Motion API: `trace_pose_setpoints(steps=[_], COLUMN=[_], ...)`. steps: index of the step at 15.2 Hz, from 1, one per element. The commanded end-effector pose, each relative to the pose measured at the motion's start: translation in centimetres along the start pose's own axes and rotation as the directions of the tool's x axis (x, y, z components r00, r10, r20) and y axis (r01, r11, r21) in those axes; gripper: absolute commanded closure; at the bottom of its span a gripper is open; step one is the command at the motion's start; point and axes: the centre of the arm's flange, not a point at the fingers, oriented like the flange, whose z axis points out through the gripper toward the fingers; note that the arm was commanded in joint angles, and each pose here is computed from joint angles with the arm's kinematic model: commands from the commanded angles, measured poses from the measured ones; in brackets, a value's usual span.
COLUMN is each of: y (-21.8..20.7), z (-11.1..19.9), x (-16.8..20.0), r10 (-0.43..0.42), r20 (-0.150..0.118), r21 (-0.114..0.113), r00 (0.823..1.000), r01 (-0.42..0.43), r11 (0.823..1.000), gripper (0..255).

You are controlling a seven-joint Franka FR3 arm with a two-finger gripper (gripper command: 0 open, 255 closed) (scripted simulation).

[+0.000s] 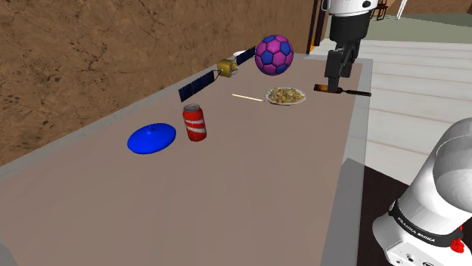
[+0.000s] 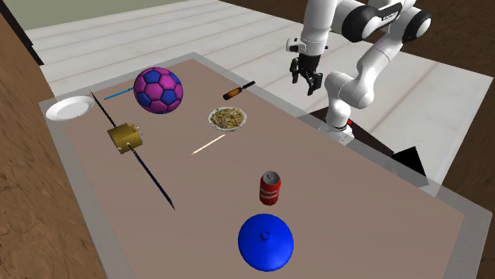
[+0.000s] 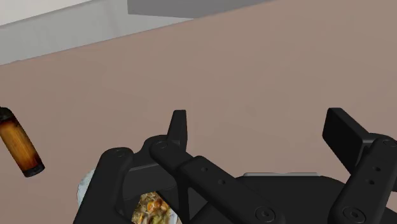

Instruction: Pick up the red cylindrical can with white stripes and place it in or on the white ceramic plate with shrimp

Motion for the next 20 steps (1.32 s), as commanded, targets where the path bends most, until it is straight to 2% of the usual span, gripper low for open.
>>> trace_pose_setpoints(steps=[1,20], y=[0.0,-13.4], z=[0.0,1.8], x=[0.0,19.9], r10=[0.0,-0.075], r20=[0.0,-0.043], r21=[0.0,0.052], r00=[1.0,0.996], r01=[0.0,0.077], r11=[1.0,0.996], gripper=[0,0])
